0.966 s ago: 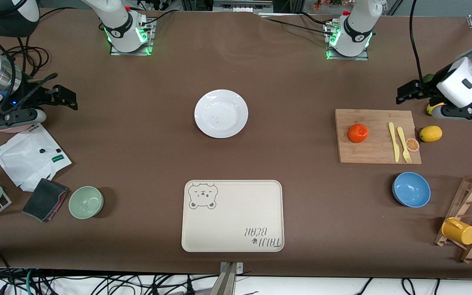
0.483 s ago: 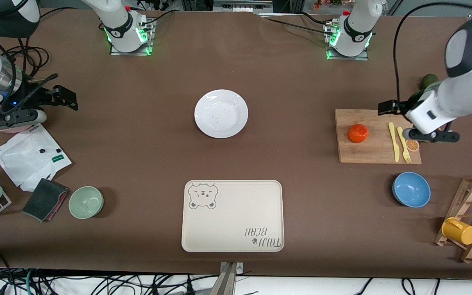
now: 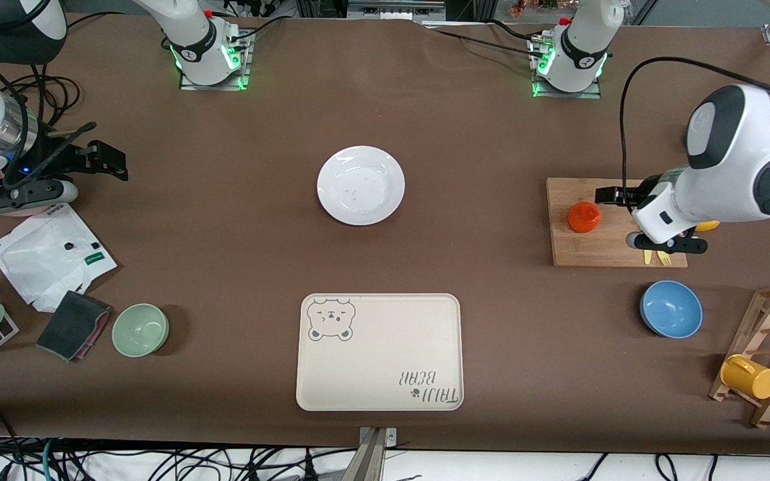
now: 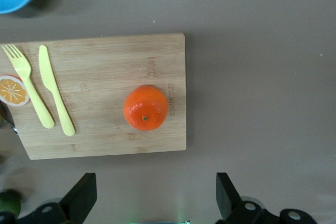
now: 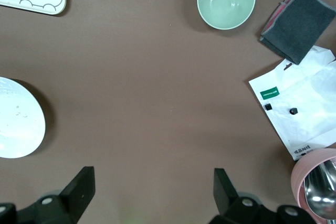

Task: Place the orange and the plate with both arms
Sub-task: 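Move the left gripper down over the orange on the cutting board, then close the left gripper around the orange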

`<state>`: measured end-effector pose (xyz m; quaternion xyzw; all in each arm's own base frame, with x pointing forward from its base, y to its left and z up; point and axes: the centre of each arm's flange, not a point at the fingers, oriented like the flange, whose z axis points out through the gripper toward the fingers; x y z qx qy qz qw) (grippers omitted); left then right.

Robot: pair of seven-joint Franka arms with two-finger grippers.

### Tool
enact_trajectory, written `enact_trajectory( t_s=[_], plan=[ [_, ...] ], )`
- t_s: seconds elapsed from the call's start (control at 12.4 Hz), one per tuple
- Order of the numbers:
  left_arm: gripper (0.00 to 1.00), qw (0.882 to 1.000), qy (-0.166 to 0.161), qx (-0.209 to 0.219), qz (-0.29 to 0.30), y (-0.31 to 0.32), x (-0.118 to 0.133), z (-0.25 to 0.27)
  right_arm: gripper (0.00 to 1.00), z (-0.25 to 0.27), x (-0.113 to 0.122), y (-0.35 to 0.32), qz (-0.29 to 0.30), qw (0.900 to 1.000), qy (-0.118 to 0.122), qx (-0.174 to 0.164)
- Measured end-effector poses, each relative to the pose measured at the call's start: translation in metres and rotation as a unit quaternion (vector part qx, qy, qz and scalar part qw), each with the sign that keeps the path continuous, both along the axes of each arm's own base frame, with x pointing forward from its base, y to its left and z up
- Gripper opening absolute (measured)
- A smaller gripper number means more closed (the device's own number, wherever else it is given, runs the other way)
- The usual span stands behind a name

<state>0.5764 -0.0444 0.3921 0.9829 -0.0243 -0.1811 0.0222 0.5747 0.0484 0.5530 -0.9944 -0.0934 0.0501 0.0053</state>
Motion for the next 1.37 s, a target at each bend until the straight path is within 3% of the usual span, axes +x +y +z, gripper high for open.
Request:
enact_trajectory(
  t_s=[0.24, 0.64, 1.37],
  plan=[
    [1.0, 1.0, -0.006, 0.003, 0.001, 0.001, -0.014, -0.05, 1.0, -0.002, 0.001, 0.0, 0.0, 1.0, 0.001, 0.0],
    [1.0, 0.999, -0.042, 0.017, -0.017, 0.0, -0.045, -0.13, 1.0, -0.002, 0.001, 0.0, 0.0, 1.0, 0.002, 0.0],
    [1.0, 0.997, -0.064, 0.027, -0.036, 0.001, -0.054, -0.157, 1.0, -0.002, 0.001, 0.0, 0.0, 1.0, 0.002, 0.0]
  ],
)
